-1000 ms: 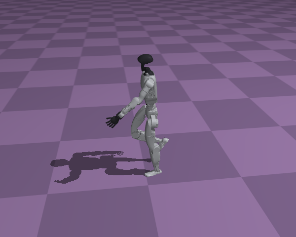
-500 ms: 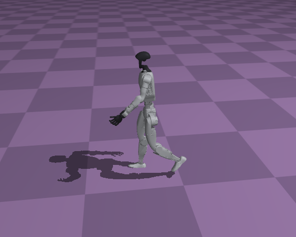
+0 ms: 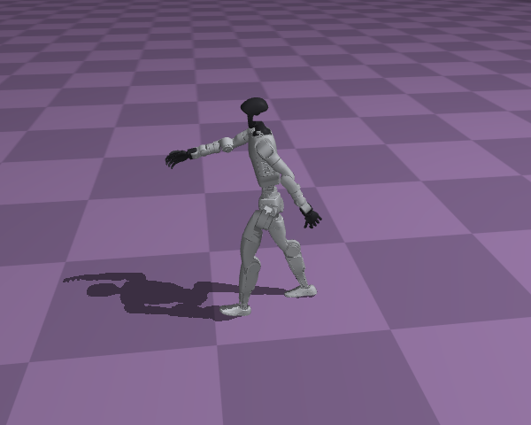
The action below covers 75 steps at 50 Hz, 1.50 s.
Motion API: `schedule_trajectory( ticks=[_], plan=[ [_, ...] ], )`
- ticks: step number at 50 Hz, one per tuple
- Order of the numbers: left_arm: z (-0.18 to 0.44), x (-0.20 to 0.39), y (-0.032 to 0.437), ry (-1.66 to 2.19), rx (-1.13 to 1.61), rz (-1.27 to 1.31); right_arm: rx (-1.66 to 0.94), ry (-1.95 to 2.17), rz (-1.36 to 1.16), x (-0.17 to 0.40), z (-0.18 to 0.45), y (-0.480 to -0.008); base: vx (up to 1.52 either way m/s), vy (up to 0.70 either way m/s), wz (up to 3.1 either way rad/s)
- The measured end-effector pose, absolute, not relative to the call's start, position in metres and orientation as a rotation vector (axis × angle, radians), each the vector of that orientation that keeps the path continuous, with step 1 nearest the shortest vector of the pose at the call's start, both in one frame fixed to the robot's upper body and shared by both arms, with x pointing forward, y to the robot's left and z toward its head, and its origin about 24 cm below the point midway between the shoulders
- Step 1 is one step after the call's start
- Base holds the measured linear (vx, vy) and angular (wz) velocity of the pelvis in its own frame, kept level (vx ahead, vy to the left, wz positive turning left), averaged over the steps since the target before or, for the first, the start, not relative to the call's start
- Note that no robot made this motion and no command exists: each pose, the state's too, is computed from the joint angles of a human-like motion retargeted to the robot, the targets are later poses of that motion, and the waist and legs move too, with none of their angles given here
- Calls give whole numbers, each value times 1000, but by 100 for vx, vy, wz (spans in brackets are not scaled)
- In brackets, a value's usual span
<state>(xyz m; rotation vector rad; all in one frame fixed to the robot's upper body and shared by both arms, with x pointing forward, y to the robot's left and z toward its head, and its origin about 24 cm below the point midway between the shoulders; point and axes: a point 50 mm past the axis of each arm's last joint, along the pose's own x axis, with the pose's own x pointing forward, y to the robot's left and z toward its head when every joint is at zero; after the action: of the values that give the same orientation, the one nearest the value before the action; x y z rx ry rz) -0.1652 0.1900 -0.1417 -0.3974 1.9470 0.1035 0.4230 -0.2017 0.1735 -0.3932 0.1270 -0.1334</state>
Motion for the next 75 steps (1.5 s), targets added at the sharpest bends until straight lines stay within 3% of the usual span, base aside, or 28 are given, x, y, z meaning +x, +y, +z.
schedule_trajectory(
  ticks=[3, 6, 9, 12, 15, 19, 22, 26, 30, 34, 38, 42, 45, 49, 53, 57, 61, 65, 70, 75],
  plan=[
    [-166, -96, 194, 1779, -308, 122, -428, 287, -100, 397, 90, -205, 81, 34, 37],
    [-177, -6, 204, 1584, -157, 83, -475, 593, -12, 330, -20, -215, 80, 32, 110],
    [-162, 108, 221, 1315, -2, 84, -453, 1004, 130, 222, -115, -221, 71, 24, 150],
    [-111, 225, 231, 1001, 31, 120, -388, 1410, 241, 93, -165, -223, 68, 14, 171],
    [-31, 319, 229, 703, -17, 109, -347, 1759, 275, -29, -173, -225, 67, 5, 164],
    [87, 392, 217, 301, -63, 33, -198, 2049, 315, -152, -145, -218, 65, -5, 145],
    [161, 414, 206, 65, -51, -42, -74, 2200, 321, -215, -115, -210, 63, -15, 88],
    [223, 420, 194, -142, -73, -134, 114, 2301, 360, -253, -90, -196, 62, -21, 30],
    [230, 417, 184, -218, -196, -226, 207, 2272, 395, -246, -95, -188, 66, -25, 19],
    [188, 410, 191, -172, -334, -139, -22, 2109, 393, -170, -138, -204, 80, -34, 52],
    [66, 370, 203, 171, -272, -61, -316, 1867, 368, -57, -171, -212, 71, -58, -158],
    [-93, 242, 222, 810, -155, 48, -522, 1511, 157, 88, -163, -237, 68, -9, -67],
    [-158, 106, 235, 1297, -60, 154, -555, 1112, -46, 215, -112, -248, 65, -14, -125],
    [-167, -63, 235, 1777, 7, 210, -435, 622, -159, 340, -1, -243, 66, -8, -166],
    [-136, -171, 227, 1988, -69, 260, -415, 289, -184, 401, 113, -237, 62, 2, -115],
    [-110, -219, 221, 2051, -230, 272, -449, 137, -215, 419, 190, -238, 63, 9, -39],
    [-110, -218, 216, 2036, -352, 323, -408, 102, -245, 422, 217, -240, 72, 16, -54],
    [-131, -185, 210, 1957, -355, 376, -348, 132, -262, 418, 184, -238, 85, 27, -88],
    [-168, -83, 210, 1722, -286, 296, -385, 412, -155, 373, 47, -231, 84, 32, 50],
    [-163, 91, 234, 1328, -65, 186, -399, 987, 128, 227, -112, -219, 73, 23, 121]
  ],
)
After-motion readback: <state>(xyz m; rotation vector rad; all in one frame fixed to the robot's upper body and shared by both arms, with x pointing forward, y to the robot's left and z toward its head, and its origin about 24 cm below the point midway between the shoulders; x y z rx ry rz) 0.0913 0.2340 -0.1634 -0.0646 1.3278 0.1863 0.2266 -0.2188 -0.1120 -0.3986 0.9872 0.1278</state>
